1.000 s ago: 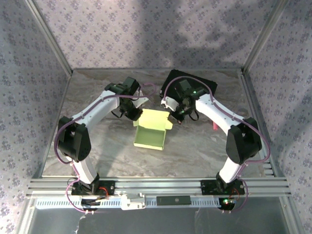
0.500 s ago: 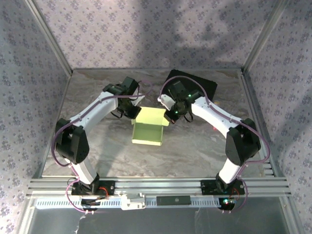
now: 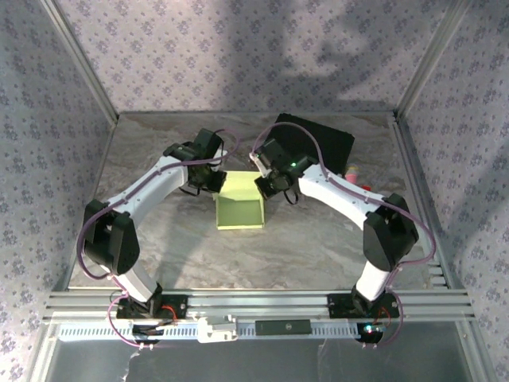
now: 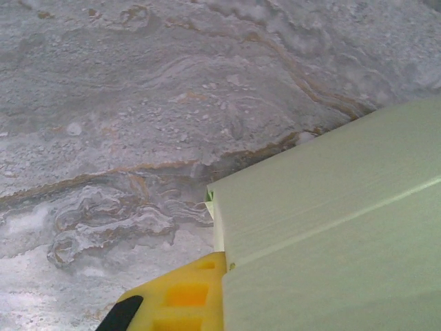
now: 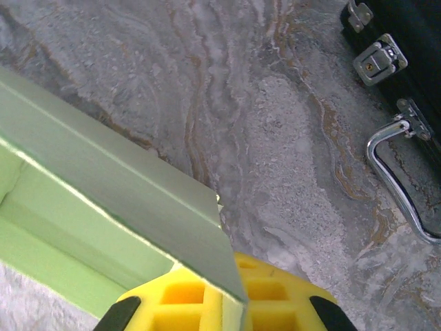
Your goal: Fold the paper box
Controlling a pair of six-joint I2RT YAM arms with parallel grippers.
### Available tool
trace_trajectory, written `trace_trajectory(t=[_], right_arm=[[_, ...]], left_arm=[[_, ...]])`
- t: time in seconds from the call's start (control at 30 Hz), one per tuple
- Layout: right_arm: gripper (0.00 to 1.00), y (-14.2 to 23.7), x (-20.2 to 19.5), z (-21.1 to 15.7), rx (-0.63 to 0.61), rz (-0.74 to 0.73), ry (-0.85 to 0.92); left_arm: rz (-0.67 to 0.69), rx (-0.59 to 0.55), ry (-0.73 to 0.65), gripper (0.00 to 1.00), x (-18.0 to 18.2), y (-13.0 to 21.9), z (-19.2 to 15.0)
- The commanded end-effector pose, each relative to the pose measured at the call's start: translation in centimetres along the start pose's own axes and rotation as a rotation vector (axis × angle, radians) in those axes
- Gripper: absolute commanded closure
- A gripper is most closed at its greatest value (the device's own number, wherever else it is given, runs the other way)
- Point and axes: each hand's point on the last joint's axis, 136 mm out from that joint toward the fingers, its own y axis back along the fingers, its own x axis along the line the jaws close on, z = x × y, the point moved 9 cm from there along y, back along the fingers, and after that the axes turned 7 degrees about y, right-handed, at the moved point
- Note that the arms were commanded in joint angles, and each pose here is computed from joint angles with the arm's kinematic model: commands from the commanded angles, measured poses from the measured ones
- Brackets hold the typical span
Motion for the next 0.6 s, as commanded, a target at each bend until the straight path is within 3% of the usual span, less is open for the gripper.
trace_trajectory(t=[0.0,0.57], right_arm=[[1.0,-0.1,2.6,2.4,-0.086,0.031,-0.066],[1.0,-0.7,5.9,4.6,-0.246,-0.015,-0.278]], left_arm=[[-0.157,-0.175,0.034,0.94,-2.3,2.1,2.3],[-0.236,-0.36,0.183,0.92,-2.0,2.1,1.9]])
